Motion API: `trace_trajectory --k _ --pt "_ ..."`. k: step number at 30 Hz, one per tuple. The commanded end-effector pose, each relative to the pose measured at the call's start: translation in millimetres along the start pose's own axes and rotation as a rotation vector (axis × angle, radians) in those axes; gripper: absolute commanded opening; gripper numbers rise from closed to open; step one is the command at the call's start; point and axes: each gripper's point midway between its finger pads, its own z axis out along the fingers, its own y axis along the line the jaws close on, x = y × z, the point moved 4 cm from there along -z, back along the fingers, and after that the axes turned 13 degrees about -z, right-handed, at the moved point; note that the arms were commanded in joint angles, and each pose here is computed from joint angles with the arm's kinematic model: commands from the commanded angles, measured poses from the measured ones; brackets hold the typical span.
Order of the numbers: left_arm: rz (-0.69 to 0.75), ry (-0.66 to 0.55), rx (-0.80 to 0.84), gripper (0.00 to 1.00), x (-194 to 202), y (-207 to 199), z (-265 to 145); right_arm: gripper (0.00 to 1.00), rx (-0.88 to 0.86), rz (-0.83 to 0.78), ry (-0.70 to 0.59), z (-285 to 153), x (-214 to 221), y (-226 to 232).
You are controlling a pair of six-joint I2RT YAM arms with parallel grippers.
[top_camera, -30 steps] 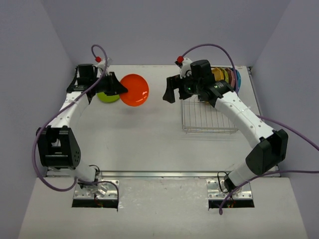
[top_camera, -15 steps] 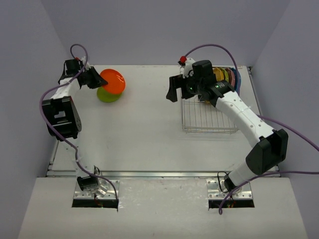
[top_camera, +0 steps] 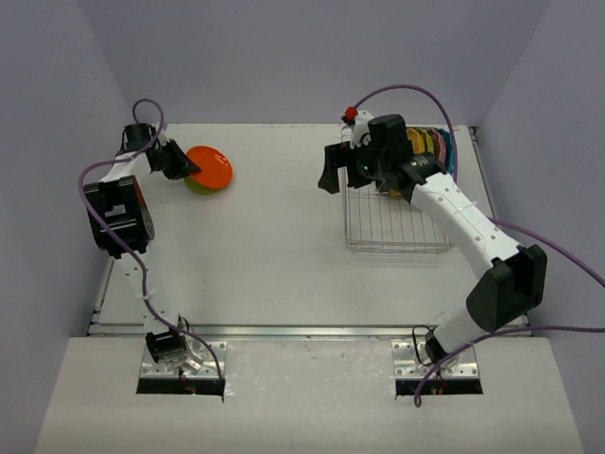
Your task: Unload the plates from the dish rack
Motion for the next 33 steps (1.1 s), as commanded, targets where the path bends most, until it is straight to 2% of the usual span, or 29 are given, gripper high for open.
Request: trace_trajectory --k 1,3,9,12,18,25,29,33 --pt "0.028 -0.067 0.048 0.03 -26.0 -10.9 -8.5 0.99 -0.014 0.002 -0.042 -2.5 -12.1 1.4" --pt "0.028 -0.063 0.046 0.10 -27.2 -10.4 -8.0 0.99 -0.018 0.001 -0.040 -2.1 -11.6 1.8" --pt "0.043 -0.076 0.017 0.45 -31.3 -9.9 -12.0 0.99 -0.022 0.000 -0.039 -2.0 -13.6 2.1" --pt "0.064 -0.103 -0.003 0.55 -35.5 -14.1 -20.3 0.99 -0.013 -0.001 -0.041 -2.0 -16.1 0.7" --pt "0.150 -0.182 -0.109 0.60 -45.2 -16.1 -40.6 0.99 0.047 -0.016 -0.035 -1.7 -15.5 -8.1" --pt "0.302 -0.138 -0.228 0.62 -28.2 -15.0 -36.4 0.99 0.134 -0.029 -0.010 -0.2 -13.3 -21.7" --pt "0.352 -0.159 -0.268 0.64 -23.2 -21.8 -41.3 0.99 0.211 -0.025 0.002 -0.5 -11.7 -34.4" --pt "0.443 -0.272 -0.297 0.64 -27.4 -45.3 -68.0 0.94 0.327 -0.003 0.023 -2.6 -6.9 -56.9"
